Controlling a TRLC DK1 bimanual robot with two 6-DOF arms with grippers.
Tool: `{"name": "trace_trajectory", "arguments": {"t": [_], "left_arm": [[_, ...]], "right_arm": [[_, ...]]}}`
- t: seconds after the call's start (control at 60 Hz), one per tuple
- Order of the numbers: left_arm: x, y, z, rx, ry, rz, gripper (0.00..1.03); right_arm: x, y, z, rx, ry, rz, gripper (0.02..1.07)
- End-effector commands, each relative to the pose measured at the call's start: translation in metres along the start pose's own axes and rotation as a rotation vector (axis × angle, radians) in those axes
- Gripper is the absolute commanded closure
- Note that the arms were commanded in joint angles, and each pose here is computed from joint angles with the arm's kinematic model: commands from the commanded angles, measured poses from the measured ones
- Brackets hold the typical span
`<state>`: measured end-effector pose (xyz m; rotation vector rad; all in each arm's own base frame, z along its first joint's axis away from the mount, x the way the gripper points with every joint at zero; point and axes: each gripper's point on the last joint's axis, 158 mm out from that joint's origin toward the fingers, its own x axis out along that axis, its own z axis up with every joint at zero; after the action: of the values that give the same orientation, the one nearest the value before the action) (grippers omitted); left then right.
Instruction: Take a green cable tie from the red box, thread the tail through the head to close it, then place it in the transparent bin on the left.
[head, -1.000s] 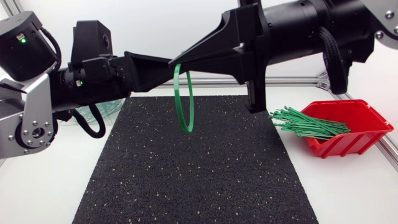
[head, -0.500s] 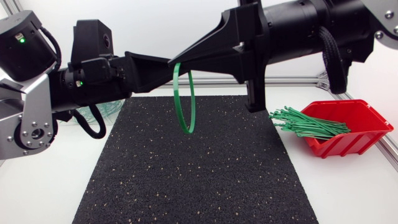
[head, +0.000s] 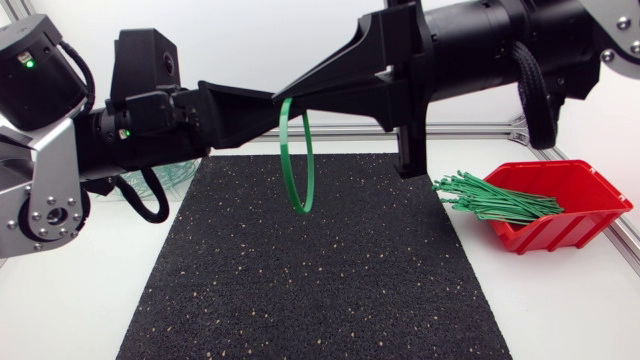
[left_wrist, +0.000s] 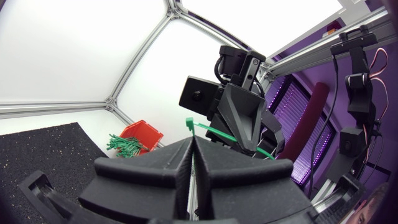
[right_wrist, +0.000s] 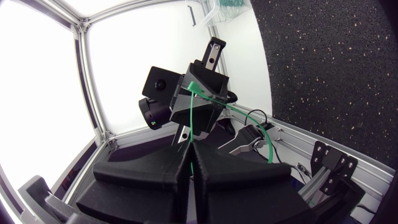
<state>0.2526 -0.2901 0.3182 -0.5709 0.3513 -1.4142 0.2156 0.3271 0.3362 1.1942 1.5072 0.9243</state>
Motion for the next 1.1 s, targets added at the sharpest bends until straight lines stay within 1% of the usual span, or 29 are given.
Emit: {"name": "trace_trajectory", "arguments": {"t": [0.0, 0.283, 0.833, 1.083], "left_arm": [[-0.001, -0.009, -0.003, -0.006, -0.001, -0.021, 1.00], [-0.002, -0.015, -0.002, 0.006, -0.003, -0.030, 1.00], [-0.004, -0.027, -0.003, 0.028, -0.006, -0.051, 1.00], [-0.006, -0.032, -0.002, 0.040, -0.011, -0.056, 1.00]], "right_arm": [[0.004, -0.005, 0.011, 0.046, -0.005, -0.006, 1.01], [0.004, -0.006, 0.018, 0.051, -0.012, -0.005, 1.01], [-0.002, 0.012, 0.034, 0.019, -0.051, 0.024, 1.01], [0.005, 0.002, 0.043, 0.041, -0.049, 0.010, 1.01]]}}
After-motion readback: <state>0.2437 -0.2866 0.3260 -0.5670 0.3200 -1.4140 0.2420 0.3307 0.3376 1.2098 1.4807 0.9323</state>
